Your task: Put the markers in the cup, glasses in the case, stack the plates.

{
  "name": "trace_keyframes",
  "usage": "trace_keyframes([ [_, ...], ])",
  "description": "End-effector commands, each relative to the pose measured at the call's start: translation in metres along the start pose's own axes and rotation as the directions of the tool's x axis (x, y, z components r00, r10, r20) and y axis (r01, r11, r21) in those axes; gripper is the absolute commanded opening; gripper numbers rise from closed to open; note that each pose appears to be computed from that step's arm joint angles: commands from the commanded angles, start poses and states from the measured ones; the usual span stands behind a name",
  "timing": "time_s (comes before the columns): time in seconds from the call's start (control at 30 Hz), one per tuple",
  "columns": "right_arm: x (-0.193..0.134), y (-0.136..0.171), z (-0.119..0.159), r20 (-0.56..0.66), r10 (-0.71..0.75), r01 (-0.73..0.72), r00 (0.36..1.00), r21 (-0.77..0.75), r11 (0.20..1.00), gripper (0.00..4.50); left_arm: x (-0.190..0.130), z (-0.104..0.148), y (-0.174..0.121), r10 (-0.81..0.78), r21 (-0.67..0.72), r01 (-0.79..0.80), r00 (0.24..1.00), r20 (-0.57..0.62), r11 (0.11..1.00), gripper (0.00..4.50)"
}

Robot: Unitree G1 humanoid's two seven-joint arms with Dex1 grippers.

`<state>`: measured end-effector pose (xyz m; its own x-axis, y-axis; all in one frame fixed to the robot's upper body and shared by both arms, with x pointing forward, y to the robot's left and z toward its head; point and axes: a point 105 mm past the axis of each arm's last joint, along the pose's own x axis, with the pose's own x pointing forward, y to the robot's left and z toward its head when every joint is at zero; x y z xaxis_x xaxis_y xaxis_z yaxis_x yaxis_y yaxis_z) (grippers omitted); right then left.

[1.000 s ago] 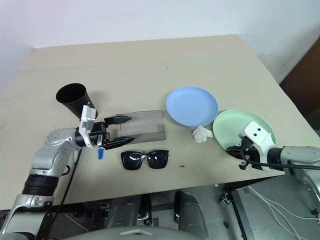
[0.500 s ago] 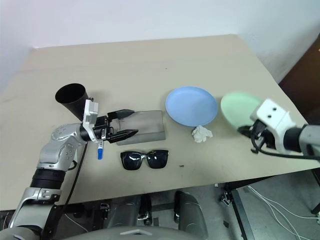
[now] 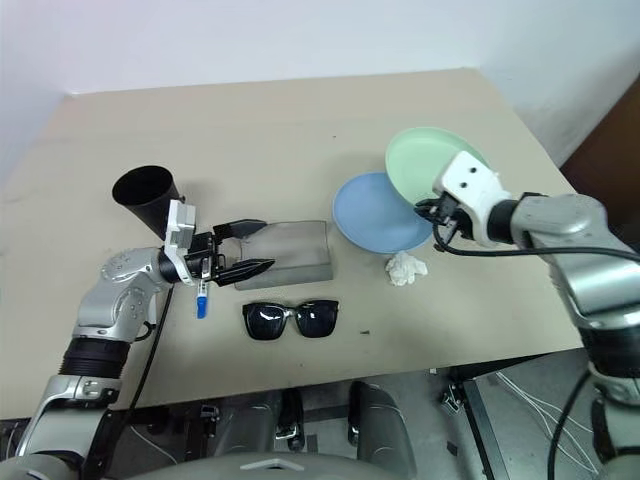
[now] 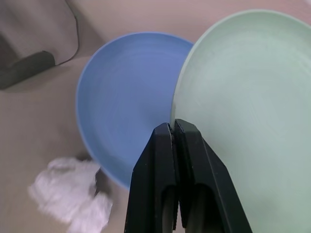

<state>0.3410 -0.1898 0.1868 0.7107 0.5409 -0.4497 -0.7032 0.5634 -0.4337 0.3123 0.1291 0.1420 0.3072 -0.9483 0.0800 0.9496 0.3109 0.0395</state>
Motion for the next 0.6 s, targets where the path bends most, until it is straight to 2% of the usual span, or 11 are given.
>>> trace_keyframes([
  [0.03, 0.009, 0.0, 0.004, -0.005, 0.026, -0.026, 1.0, -0.044, 0.999, 0.04, -0.001, 0.014, -0.001, 0.003, 0.059, -0.004, 1.0, 0.022, 0.998, 4.5],
  [0.2, 0.022, 0.023, 0.008, 0.004, 0.15, -0.15, 0.989, -0.047, 0.988, 0.04, -0.005, 0.014, -0.002, 0.021, 0.062, -0.022, 1.0, 0.018, 0.998, 4.5],
  [0.6, 0.04, 0.043, 0.013, 0.002, 0.247, -0.247, 0.969, -0.034, 0.969, 0.04, -0.003, 0.018, -0.004, 0.042, 0.072, -0.045, 0.998, 0.035, 0.996, 4.5],
])
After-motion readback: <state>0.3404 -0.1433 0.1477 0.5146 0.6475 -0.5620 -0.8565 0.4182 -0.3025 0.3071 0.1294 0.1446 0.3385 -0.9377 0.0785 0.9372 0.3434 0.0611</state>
